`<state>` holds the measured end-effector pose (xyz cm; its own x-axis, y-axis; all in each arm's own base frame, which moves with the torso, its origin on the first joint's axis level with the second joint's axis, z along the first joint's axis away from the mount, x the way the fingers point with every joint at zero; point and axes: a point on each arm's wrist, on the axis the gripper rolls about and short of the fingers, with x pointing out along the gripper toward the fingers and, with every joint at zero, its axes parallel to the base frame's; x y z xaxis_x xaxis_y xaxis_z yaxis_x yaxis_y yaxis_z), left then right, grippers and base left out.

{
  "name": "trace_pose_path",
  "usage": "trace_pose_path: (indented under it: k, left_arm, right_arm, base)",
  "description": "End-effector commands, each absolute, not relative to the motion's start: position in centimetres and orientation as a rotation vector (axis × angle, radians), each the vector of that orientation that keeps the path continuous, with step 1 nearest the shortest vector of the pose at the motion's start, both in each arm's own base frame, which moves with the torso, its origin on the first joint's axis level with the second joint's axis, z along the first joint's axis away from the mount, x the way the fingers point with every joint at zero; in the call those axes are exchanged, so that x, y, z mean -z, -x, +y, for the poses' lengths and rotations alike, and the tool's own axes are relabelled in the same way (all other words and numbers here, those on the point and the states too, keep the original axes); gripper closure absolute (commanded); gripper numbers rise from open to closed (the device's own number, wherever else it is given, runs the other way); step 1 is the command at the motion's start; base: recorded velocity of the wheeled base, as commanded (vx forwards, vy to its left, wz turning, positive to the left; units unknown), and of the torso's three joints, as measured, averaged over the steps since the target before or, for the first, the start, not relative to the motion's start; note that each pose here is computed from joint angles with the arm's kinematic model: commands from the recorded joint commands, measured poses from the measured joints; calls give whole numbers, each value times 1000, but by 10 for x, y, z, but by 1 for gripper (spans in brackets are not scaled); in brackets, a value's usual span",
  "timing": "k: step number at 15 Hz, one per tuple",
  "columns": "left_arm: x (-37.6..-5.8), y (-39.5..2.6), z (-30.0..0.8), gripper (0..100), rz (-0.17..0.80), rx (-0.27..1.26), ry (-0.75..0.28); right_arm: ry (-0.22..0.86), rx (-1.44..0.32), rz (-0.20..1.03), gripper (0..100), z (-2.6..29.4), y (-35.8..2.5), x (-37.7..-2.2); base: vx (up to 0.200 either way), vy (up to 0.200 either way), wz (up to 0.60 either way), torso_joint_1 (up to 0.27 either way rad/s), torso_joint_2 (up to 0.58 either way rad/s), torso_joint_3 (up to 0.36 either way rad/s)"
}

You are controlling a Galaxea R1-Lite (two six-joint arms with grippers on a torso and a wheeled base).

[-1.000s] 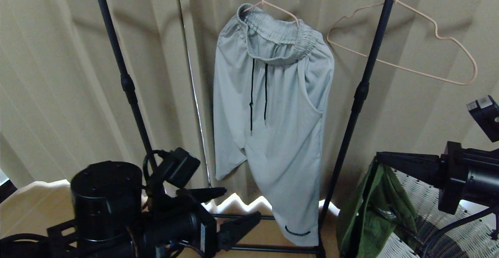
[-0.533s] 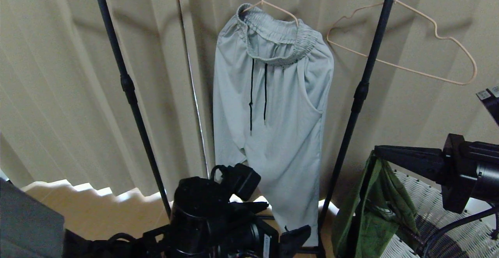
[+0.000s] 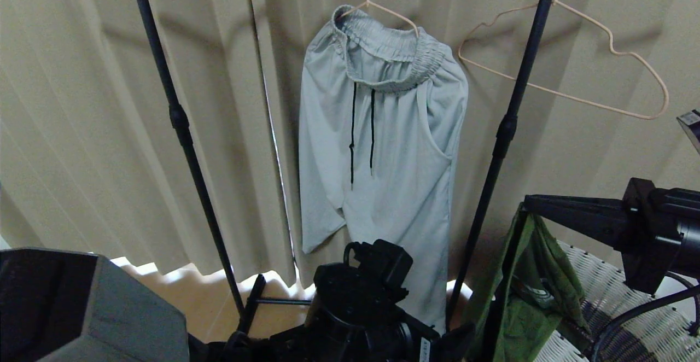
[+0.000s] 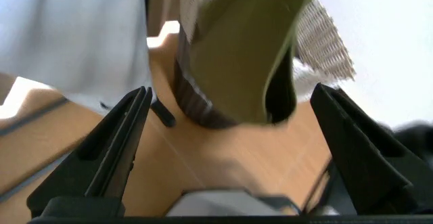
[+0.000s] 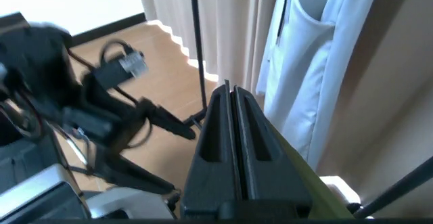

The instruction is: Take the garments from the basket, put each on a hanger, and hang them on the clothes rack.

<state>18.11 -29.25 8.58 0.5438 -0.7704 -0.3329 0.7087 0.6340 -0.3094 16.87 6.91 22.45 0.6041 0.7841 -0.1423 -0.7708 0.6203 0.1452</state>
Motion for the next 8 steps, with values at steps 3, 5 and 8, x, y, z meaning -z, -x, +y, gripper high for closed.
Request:
trace_pose_path:
  k: [3,5,8]
  left_arm:
    - [-83,-185,-313,0,429,839,144]
    - [-82,-185,-313,0,435,837,139]
    - [-83,-182,-316,0,433,847,138]
  right_arm:
    - [-98,-945,164,100,77,-166,-239]
    - [-98,-951,151,100,78,-166,-243]
    - [-99,-954,140,100,78,-166,-246]
  base:
    - [0,0,0,0,0,0]
    - [0,0,0,0,0,0]
    - [0,0,0,0,0,0]
